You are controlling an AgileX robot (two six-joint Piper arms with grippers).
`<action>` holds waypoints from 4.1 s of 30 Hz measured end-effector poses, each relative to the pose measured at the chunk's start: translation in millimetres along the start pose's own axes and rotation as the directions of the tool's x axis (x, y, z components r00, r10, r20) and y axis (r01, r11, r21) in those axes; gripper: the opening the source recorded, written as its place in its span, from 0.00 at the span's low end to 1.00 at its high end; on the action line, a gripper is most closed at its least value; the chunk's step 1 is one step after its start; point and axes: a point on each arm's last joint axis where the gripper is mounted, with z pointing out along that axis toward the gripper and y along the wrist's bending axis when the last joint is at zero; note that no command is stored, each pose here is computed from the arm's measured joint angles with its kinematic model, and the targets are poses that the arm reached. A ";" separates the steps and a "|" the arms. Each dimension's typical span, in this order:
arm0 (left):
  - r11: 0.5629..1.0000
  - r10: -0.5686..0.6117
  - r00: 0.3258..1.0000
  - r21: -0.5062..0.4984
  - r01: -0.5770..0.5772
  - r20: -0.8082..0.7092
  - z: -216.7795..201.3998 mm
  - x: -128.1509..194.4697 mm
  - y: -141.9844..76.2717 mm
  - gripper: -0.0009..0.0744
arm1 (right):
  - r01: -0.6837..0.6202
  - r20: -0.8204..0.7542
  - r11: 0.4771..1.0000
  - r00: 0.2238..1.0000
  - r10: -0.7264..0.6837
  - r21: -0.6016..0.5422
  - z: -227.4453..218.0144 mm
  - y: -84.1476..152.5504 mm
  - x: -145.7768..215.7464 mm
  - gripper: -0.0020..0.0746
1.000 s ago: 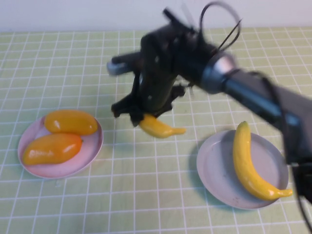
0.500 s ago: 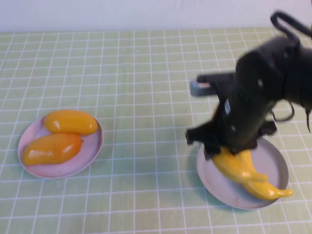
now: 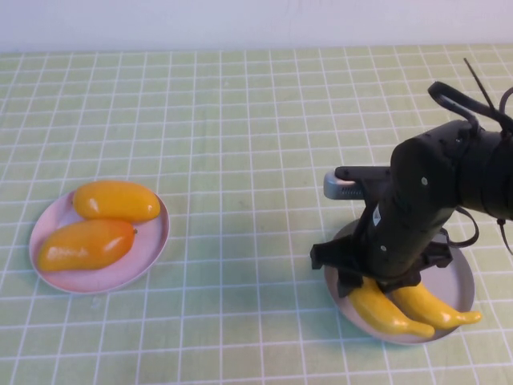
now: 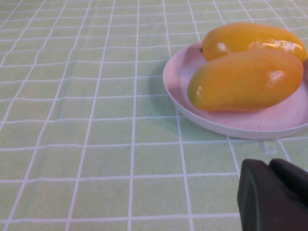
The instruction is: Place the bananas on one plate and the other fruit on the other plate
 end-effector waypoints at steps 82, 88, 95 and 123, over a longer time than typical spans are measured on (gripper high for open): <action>1.000 0.002 1.000 0.000 -0.002 0.001 0.0 0.0 0.0 0.01 | -0.171 0.962 0.985 0.273 0.017 0.031 -34.3 -185.2 235.7 0.01; 1.000 0.003 1.000 0.000 -0.003 0.001 0.0 0.0 0.0 0.01 | -0.093 0.950 0.993 0.311 -0.035 0.068 -30.2 -180.7 235.8 0.01; 1.000 0.003 1.000 0.000 -0.003 0.001 0.0 0.0 0.0 0.01 | -0.082 0.914 0.994 0.405 -0.030 0.069 -21.3 -180.3 239.2 0.01; 1.000 0.003 1.000 0.000 -0.003 0.001 0.0 0.0 0.0 0.01 | -0.080 0.912 0.994 0.409 -0.030 0.068 -20.7 -180.1 239.7 0.01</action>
